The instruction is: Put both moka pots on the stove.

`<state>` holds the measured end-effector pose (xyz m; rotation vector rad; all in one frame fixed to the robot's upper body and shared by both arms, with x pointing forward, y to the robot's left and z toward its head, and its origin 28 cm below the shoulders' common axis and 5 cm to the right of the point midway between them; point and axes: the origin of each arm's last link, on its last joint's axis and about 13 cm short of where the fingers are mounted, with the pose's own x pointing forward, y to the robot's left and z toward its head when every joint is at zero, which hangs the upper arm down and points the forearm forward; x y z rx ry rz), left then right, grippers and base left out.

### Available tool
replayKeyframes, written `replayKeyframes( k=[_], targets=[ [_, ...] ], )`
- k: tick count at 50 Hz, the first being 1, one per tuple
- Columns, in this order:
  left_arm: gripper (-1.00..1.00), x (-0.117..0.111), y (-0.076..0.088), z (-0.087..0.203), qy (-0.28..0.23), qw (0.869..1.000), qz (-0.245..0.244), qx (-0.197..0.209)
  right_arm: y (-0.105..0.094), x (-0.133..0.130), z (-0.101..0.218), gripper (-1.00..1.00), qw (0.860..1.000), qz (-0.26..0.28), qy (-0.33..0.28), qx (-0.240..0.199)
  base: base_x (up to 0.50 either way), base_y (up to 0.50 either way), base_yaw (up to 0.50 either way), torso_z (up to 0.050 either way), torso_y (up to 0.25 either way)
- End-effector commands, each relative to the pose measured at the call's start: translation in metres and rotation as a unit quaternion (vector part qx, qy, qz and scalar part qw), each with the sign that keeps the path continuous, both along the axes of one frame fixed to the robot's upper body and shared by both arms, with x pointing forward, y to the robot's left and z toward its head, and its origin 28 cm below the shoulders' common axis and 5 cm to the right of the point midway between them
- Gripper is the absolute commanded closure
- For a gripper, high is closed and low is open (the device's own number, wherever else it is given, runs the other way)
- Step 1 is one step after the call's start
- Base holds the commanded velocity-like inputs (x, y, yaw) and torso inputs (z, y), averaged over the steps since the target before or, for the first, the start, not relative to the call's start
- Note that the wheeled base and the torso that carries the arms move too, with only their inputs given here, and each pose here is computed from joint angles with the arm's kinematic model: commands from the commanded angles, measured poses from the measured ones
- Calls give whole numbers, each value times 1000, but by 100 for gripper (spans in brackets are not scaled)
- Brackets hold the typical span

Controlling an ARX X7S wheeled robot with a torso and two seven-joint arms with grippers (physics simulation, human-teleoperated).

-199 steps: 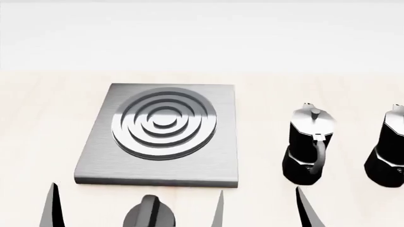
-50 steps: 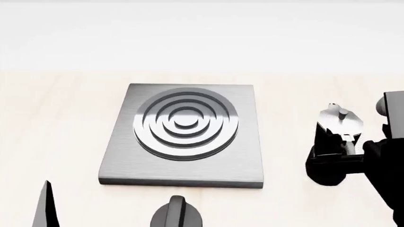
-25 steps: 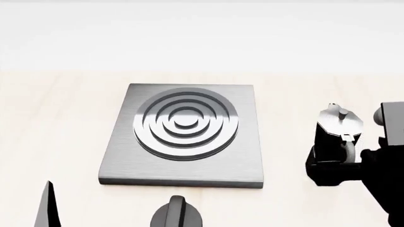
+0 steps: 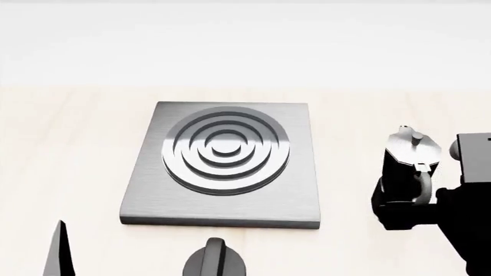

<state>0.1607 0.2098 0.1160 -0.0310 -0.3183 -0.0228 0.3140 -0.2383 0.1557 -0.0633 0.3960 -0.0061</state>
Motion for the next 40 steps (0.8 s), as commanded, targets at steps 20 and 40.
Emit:
replayKeyframes(
  k=[20, 40],
  targets=[
    [-100, 0, -1, -1, 1, 1000, -4, 1, 1, 9, -27, -100, 1000, 3, 12, 3, 0, 0, 0, 0, 0],
    [-100, 0, -3, -3, 3, 1000, -7, 1, 0, 15, -33, -100, 1000, -2, 10, 10, 0, 0, 0, 0, 0]
  ],
)
